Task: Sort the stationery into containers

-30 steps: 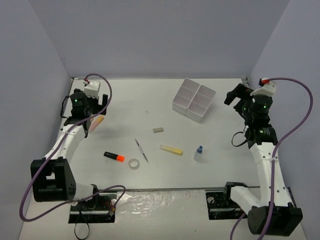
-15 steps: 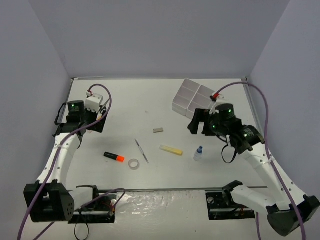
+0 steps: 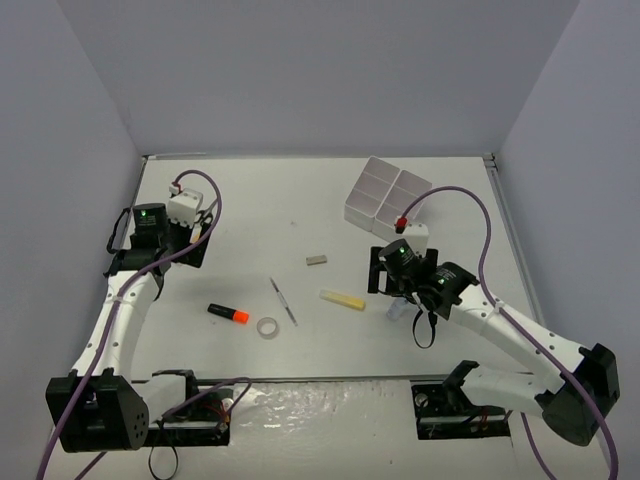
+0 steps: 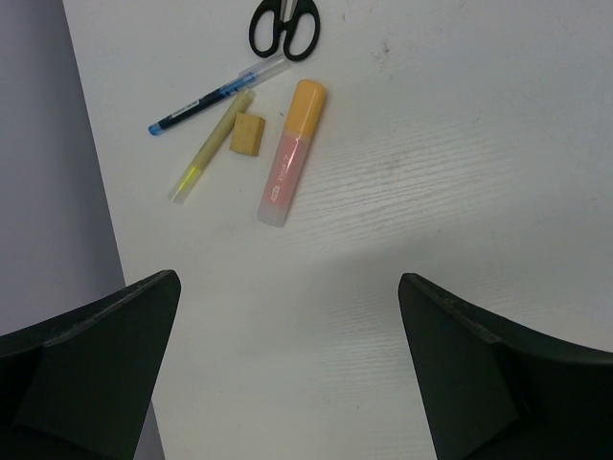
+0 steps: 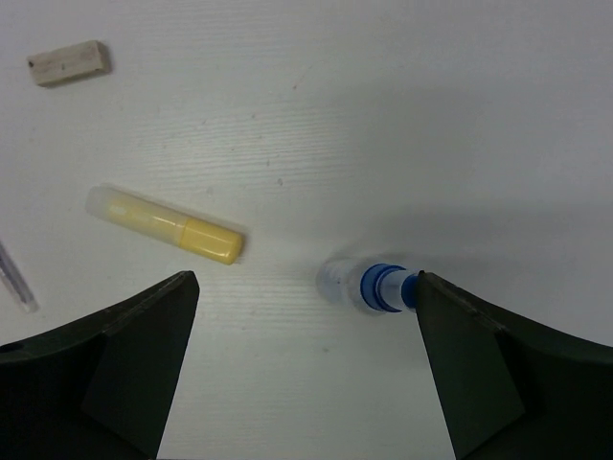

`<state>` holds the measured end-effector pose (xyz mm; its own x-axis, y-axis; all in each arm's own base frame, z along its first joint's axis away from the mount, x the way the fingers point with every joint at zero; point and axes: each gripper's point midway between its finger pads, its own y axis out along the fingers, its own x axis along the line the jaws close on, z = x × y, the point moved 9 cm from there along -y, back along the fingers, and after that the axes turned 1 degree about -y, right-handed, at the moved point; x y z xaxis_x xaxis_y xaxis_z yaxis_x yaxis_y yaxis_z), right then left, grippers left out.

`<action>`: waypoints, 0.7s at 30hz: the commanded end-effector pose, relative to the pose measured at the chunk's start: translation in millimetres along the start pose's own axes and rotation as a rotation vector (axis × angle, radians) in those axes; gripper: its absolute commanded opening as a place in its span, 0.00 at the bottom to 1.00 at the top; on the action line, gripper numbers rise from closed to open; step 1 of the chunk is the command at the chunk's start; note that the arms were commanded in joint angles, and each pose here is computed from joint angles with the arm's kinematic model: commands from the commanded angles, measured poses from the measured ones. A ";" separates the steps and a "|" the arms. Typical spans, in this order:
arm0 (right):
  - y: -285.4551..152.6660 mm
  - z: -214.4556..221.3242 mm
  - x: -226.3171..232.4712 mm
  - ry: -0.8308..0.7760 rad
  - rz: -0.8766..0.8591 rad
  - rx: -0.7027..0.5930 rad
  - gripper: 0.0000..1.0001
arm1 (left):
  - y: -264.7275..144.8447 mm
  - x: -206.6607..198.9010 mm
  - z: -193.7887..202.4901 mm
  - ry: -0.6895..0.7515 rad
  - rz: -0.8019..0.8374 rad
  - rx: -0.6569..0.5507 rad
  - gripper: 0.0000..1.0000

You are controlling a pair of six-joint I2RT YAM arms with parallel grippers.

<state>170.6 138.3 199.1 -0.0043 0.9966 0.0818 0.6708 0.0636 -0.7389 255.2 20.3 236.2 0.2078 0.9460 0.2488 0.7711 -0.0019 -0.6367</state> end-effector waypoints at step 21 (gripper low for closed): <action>31.4 24.3 -4.1 0.248 0.121 0.107 0.99 | -10.0 7.1 -9.5 0.023 -0.049 -0.089 0.97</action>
<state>173.0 126.0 172.7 0.1454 0.9859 0.0824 0.6065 -0.0230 -0.7947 251.2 21.3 232.0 0.2068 0.9424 0.2630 0.7737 0.0071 -0.6335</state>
